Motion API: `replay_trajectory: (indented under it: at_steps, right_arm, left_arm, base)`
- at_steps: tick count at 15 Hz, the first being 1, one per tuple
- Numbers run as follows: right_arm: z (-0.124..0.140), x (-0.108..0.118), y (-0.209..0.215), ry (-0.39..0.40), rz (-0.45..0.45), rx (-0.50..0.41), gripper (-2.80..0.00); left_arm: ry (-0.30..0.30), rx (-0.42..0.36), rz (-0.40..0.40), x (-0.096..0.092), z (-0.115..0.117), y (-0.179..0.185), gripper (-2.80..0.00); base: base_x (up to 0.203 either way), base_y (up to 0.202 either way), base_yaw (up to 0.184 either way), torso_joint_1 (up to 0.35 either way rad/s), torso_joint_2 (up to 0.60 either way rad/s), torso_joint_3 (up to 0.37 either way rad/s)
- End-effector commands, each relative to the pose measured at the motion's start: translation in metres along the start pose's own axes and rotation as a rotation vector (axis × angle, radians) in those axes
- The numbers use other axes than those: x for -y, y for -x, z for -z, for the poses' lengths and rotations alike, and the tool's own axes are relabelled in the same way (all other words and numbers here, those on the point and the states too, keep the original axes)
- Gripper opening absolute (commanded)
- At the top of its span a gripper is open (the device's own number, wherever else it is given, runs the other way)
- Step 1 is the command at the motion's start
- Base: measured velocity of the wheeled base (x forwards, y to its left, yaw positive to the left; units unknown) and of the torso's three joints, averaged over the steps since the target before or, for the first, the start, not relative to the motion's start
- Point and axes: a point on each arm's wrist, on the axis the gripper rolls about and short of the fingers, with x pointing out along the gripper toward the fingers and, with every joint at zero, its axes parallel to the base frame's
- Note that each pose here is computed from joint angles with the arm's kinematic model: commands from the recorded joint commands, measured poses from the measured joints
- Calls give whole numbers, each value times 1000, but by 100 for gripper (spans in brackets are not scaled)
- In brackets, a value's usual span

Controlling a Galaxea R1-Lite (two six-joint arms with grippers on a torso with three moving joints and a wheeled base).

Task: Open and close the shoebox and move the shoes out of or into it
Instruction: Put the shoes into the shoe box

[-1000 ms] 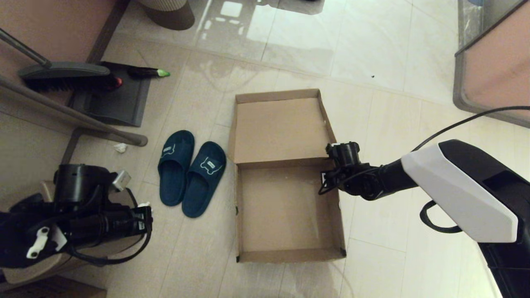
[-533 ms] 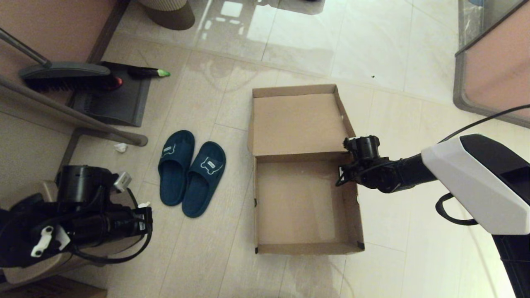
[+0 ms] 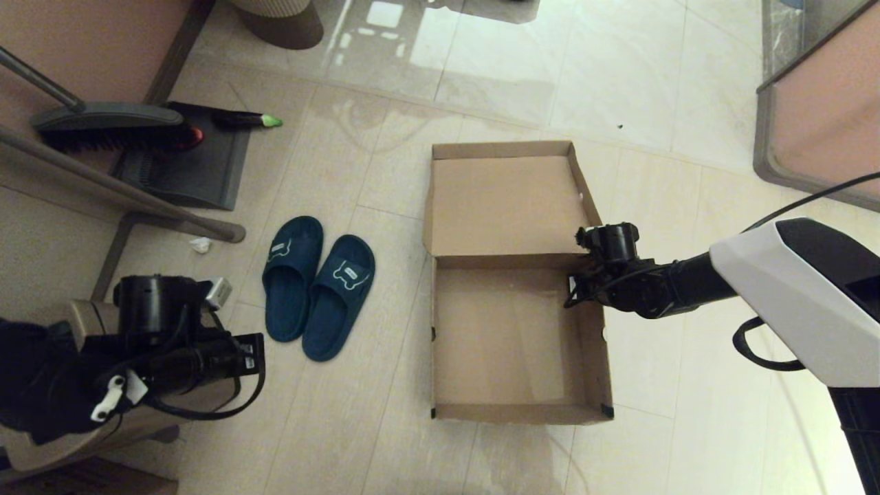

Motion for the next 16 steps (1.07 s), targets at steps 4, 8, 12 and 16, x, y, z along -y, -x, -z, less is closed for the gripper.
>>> replay_trajectory:
  at_steps: [4,8,12,16]
  right_arm:
    - [-29,9,36,-21,-16,68,0]
    - [-53,18,78,-34,-28,97,0]
    - [-57,23,96,-40,-23,104,0]
    - [-53,27,104,-40,-22,96,0]
  left_arm:
    - [-46,102,-27,-19,22,-83,-280]
    - [-111,258,-34,-28,14,-133,-280]
    - [-120,309,-8,-26,2,-146,-280]
    - [-122,352,-15,-28,-7,-160,-280]
  base:
    - [0,0,0,0,0,0]
    - [0,0,0,0,0,0]
    - [0,0,0,0,0,0]
    - [0,0,0,0,0,0]
